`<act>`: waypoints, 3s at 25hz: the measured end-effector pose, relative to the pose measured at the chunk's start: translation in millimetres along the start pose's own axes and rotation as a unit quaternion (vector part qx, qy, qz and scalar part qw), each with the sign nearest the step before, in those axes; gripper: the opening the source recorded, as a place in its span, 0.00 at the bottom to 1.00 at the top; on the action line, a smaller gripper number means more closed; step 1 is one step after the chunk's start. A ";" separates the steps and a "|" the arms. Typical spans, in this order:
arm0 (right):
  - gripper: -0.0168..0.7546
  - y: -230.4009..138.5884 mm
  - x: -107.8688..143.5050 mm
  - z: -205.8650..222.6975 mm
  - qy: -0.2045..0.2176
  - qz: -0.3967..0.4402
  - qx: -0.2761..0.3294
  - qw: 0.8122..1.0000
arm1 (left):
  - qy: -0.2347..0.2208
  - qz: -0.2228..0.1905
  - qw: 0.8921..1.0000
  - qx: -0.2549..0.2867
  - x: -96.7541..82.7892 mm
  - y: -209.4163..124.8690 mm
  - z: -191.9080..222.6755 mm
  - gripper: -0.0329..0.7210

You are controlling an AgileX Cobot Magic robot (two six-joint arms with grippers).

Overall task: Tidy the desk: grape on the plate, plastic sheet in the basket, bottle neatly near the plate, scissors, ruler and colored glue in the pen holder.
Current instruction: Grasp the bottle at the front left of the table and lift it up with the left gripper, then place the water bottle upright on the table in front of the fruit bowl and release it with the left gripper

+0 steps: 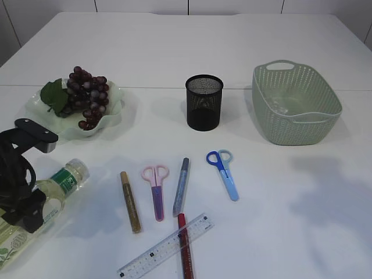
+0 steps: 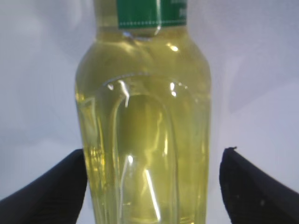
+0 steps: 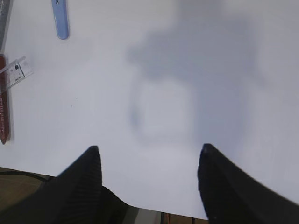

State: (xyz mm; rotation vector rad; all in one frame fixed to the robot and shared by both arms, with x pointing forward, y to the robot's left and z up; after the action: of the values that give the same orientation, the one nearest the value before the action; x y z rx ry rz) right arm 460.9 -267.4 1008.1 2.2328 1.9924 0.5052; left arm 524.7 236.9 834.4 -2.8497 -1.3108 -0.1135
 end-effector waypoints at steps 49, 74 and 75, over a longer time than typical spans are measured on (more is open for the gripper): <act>0.67 2.2 0.3 0.0 0.001 -0.007 -0.006 1.000 | -0.018 -0.082 0.989 -0.118 -12.3 21.4 -25.6 0.61; 0.67 2.5 0.3 0.0 0.001 -0.008 -0.007 1.000 | 0.176 -0.184 0.789 -0.559 16.1 3.9 -118.4 0.61; 0.67 2.5 0.3 0.0 0.001 -0.008 -0.007 1.000 | 0.175 -0.178 0.781 -0.572 15.1 7.0 -120.6 0.61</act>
State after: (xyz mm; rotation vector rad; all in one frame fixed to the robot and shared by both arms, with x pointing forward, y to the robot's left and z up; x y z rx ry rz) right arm 463.3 -267.5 1008.9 2.2068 2.0002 0.5174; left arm 532.0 239.7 955.8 -2.8782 -2.1342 -1.9495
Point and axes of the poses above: a point on each arm's last joint axis where the gripper is mounted, z pointing out along that axis toward the gripper, x along the wrist's bending axis when the last joint is at zero, y = z × x, the point moved 9 cm from there along z, pointing out along that axis toward the gripper, and after that the axes turned 10 degrees about z, right-handed, at the moved point
